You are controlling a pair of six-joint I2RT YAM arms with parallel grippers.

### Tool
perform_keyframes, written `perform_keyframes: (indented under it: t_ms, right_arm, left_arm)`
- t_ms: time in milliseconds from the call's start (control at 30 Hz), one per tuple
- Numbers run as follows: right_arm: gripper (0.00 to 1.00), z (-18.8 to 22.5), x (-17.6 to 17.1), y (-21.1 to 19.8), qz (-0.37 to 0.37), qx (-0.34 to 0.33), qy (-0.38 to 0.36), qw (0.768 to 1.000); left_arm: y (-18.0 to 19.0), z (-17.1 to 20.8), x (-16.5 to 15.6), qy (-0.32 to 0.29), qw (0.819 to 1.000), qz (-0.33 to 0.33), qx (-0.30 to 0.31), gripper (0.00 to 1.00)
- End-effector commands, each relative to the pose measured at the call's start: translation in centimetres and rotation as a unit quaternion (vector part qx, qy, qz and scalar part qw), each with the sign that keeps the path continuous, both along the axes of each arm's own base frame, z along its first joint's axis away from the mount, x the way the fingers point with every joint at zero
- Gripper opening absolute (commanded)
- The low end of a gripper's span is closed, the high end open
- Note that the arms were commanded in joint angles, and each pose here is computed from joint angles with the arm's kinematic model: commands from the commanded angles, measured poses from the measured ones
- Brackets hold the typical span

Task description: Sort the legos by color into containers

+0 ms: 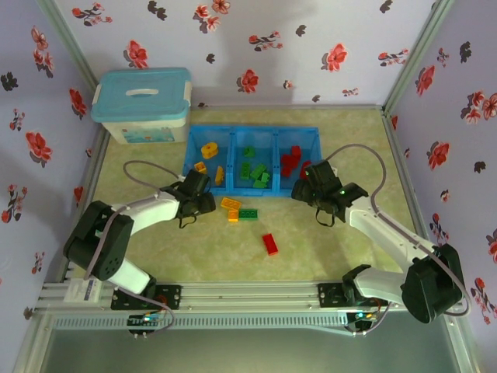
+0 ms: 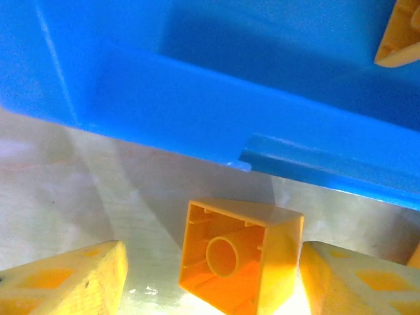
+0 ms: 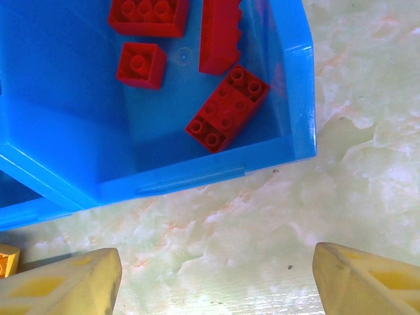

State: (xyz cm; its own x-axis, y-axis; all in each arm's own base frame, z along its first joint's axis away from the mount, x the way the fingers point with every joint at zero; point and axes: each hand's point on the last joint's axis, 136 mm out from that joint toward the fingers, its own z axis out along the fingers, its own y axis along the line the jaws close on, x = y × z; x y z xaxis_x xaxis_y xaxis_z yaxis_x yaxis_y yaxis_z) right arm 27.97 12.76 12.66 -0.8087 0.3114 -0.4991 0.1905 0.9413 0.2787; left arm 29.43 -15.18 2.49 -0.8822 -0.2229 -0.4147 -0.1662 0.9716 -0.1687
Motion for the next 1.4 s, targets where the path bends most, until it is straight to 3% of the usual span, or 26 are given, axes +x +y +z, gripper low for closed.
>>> perform_keyframes:
  t_ms: [0, 267, 533, 1067, 1367]
  right_arm:
    - [0.77, 0.2, -0.4, -0.6, -0.012, -0.003, -0.008, 1.0]
    - [0.77, 0.1, -0.7, -1.1, -0.018, -0.008, -0.01, 1.0]
    - [0.76, -0.4, -0.8, -0.8, -0.016, 0.0, -0.005, 1.0]
    - [0.75, -1.3, -2.3, -1.7, -0.028, 0.009, -0.004, 1.0]
    - [0.75, -1.6, -3.1, -1.6, -0.028, 0.024, -0.002, 0.999]
  left_arm:
    - [-0.4, -0.2, 0.7, 0.005, 1.0, -0.005, 0.0, 0.67]
    - [-0.3, -1.0, 0.3, 0.019, 1.0, -0.008, 0.006, 0.53]
    - [0.0, 1.5, 0.7, -0.007, 1.0, -0.012, 0.011, 0.37]
    - [-0.3, 11.3, 3.8, -0.104, 0.994, -0.028, 0.0, 0.34]
    - [-1.3, 12.9, 8.0, -0.11, 0.993, -0.04, 0.003, 0.34]
